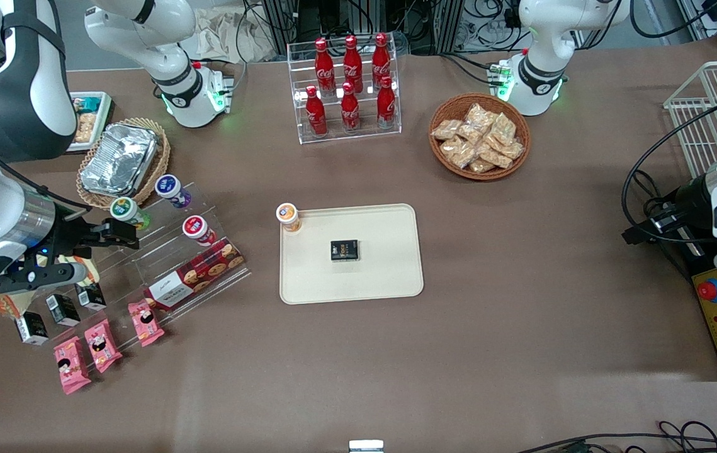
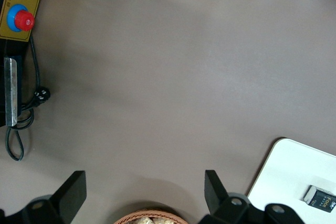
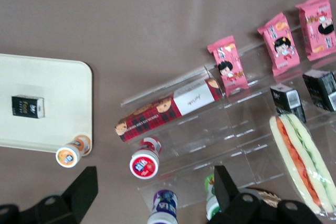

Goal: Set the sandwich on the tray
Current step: 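Move the right gripper over the wrapped sandwiches in the acrylic rack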

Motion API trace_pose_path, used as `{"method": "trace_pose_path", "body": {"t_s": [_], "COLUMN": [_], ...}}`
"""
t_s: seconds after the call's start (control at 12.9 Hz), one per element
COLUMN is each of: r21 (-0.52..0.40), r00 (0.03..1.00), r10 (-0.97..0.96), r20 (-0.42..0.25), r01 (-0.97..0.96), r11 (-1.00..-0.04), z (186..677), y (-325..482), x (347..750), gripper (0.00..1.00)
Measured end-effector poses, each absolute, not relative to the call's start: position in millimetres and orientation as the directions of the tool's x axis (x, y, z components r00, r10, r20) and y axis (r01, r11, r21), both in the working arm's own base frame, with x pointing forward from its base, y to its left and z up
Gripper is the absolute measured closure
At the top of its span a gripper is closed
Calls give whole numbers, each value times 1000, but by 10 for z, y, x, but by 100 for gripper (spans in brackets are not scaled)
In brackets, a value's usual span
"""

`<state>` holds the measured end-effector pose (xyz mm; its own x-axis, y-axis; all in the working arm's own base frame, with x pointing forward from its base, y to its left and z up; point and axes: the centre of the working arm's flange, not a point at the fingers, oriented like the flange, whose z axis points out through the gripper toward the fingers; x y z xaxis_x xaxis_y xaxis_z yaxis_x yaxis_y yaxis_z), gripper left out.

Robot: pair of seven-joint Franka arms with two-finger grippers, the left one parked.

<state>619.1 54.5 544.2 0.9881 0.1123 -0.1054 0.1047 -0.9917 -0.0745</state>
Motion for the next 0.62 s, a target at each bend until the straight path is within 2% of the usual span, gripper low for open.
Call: {"method": "trace_pose_path", "body": {"t_s": [0.23,0.62], "r21": [15,71], "r00": [986,985], "r10": [83,-66], "r20": [-146,-158], "r01": [86,-55], "r11": [-996,-996], "z": [5428,5434], "y": [182,-872], "x": [6158,6080], "gripper": [1,1]}}
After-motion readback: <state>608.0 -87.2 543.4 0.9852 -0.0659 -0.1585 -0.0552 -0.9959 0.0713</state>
